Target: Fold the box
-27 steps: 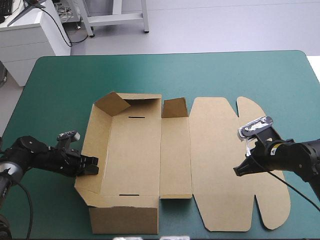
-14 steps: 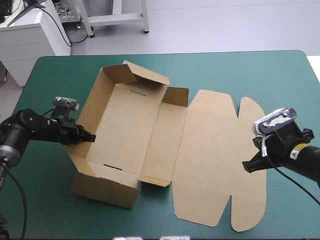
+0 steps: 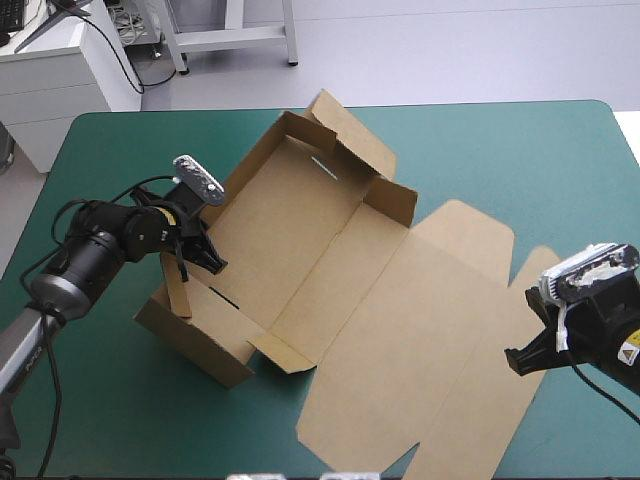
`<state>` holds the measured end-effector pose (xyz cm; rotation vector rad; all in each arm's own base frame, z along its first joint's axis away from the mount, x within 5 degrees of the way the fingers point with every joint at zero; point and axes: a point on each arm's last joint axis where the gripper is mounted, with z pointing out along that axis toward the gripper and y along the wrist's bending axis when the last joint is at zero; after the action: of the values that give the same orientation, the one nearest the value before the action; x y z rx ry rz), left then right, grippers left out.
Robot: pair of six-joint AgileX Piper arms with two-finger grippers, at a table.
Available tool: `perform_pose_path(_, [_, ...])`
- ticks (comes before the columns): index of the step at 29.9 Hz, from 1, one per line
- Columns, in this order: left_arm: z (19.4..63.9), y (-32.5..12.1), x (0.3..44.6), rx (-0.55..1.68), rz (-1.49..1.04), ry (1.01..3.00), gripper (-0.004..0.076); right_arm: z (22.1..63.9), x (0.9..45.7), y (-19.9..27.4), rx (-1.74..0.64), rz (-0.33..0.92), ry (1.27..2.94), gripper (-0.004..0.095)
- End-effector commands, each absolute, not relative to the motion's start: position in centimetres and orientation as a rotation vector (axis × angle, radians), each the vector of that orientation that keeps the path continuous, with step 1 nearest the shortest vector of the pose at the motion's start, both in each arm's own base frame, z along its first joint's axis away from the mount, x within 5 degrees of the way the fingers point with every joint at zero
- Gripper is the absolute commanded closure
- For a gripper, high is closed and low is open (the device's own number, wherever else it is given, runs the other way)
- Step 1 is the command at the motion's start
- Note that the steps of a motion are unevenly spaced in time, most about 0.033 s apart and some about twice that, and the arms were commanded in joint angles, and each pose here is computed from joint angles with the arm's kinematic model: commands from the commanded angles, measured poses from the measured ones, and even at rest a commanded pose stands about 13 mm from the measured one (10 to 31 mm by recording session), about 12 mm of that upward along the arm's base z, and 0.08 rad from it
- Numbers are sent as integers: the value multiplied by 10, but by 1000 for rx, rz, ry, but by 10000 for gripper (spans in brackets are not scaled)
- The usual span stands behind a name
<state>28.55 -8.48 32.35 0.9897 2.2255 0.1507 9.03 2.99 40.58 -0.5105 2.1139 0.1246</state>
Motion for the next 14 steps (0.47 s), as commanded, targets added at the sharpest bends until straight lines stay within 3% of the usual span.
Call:
perform_pose_path(1, [351, -102, 284, 1058, 322, 1994, 732, 417, 88, 28, -485, 118, 2058, 927])
perform_pose_path(14, [356, -169, 258, 1389, 517, 1664, 732, 414, 86, 28, -499, 120, 2104, 927])
